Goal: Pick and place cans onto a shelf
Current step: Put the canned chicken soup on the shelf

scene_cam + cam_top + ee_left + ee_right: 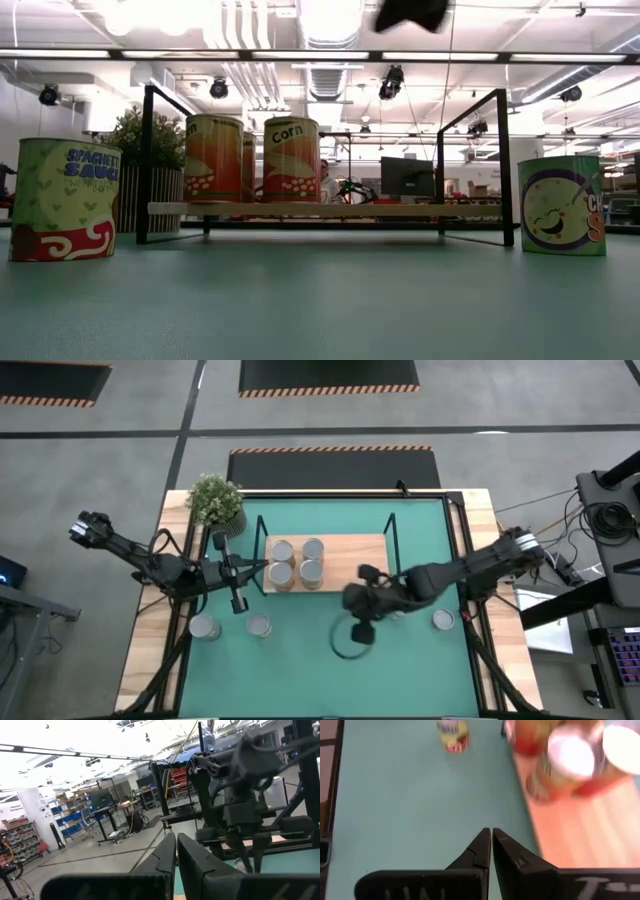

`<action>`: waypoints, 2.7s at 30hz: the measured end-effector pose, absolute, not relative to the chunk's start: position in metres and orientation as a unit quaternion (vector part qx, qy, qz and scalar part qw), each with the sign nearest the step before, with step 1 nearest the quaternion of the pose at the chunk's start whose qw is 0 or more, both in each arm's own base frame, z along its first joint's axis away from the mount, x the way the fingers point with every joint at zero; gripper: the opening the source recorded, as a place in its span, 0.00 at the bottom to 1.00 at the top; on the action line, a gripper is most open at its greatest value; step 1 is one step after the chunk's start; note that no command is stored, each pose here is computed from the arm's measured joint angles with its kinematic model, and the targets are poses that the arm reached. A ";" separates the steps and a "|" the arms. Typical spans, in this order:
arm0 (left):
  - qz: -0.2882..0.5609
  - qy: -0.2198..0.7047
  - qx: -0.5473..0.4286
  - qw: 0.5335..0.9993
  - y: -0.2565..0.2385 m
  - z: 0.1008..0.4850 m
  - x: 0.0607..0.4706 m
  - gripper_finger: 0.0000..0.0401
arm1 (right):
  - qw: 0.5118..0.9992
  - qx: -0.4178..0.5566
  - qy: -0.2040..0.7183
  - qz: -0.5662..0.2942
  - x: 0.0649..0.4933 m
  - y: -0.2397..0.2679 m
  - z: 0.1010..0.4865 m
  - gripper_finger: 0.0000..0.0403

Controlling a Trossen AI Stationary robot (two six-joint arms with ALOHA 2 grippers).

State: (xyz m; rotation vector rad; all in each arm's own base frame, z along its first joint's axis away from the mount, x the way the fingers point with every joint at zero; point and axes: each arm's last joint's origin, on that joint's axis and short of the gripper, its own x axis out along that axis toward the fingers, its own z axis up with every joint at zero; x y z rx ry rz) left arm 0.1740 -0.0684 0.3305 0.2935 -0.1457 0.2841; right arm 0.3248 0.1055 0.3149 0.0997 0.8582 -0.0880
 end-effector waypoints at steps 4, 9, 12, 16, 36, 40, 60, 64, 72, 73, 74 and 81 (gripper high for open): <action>0.141 -0.073 0.145 0.977 -0.068 0.331 0.174 0.00 | 0.898 0.080 0.430 -0.056 0.291 0.118 0.300 0.02; 0.142 -0.076 0.143 0.977 -0.068 0.331 0.174 0.00 | 0.894 0.107 0.425 -0.094 0.246 0.128 0.283 0.02; 0.142 -0.076 0.143 0.977 -0.068 0.331 0.174 0.00 | 0.897 0.116 0.409 -0.119 0.220 0.131 0.272 0.02; 0.142 -0.076 0.143 0.977 -0.068 0.331 0.174 0.00 | 0.899 0.122 0.397 -0.142 0.194 0.130 0.256 0.02; 0.142 -0.076 0.143 0.977 -0.068 0.331 0.174 0.00 | 0.892 0.082 0.397 -0.202 0.171 0.116 0.220 0.39; 0.141 -0.076 0.143 0.977 -0.068 0.331 0.174 0.00 | 0.886 0.069 0.402 -0.219 0.170 0.115 0.216 0.56; 0.141 -0.075 0.144 0.977 -0.069 0.331 0.174 0.00 | 0.849 0.067 0.455 -0.260 0.179 0.124 0.179 0.90; 0.141 -0.075 0.144 0.977 -0.069 0.331 0.174 0.00 | 0.846 0.070 0.459 -0.263 0.180 0.125 0.176 0.88; 0.141 -0.075 0.143 0.977 -0.069 0.331 0.174 0.00 | 0.846 0.081 0.458 -0.261 0.182 0.127 0.173 0.68; 0.141 -0.075 0.143 0.977 -0.069 0.331 0.174 0.00 | 0.847 0.085 0.457 -0.259 0.183 0.127 0.174 0.66; 0.141 -0.075 0.143 0.977 -0.069 0.331 0.174 0.00 | 0.847 0.089 0.457 -0.256 0.183 0.128 0.174 0.65; 0.141 -0.075 0.143 0.977 -0.069 0.331 0.174 0.00 | 0.862 0.132 0.445 -0.206 0.189 0.134 0.182 0.68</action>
